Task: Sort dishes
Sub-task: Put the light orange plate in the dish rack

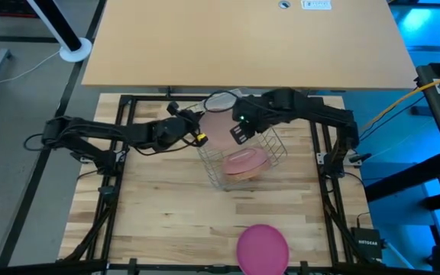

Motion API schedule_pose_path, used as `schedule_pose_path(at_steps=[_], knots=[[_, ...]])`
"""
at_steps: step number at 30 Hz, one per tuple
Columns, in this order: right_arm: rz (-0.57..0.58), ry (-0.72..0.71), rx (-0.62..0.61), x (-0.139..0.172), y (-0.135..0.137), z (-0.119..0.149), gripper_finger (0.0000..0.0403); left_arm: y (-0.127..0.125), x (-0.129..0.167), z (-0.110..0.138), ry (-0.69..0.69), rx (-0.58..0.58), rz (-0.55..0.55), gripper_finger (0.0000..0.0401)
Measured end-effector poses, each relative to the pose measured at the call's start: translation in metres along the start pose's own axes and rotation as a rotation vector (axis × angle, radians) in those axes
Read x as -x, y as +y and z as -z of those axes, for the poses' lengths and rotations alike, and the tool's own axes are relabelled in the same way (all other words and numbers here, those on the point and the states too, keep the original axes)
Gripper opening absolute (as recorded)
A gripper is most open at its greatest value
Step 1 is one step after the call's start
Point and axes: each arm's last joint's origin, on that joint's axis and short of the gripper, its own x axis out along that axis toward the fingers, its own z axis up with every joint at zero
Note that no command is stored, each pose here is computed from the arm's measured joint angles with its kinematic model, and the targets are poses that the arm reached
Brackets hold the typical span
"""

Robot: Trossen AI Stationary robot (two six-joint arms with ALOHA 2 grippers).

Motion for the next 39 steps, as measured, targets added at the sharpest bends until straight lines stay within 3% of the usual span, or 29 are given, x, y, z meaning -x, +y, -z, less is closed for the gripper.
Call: schedule_pose_path(at_steps=[6,16,27,39], knots=[[0.001,0.064,-0.023,-0.012,-0.015,-0.012,0.0149,-0.005,-0.006,0.006,0.023,-0.028,-0.031,0.0],[-0.119,0.165,0.065,-0.016,-0.032,-0.026,0.0149,-0.015,-0.015,0.013,0.039,-0.034,-0.032,0.0],[-0.069,0.123,0.23,-0.02,-0.032,-0.027,0.0149,-0.02,-0.024,0.014,0.01,-0.081,-0.083,0.0],[-0.057,0.308,0.284,-0.058,-0.033,-0.012,0.0149,-0.024,-0.03,0.017,0.009,-0.173,-0.096,0.0]])
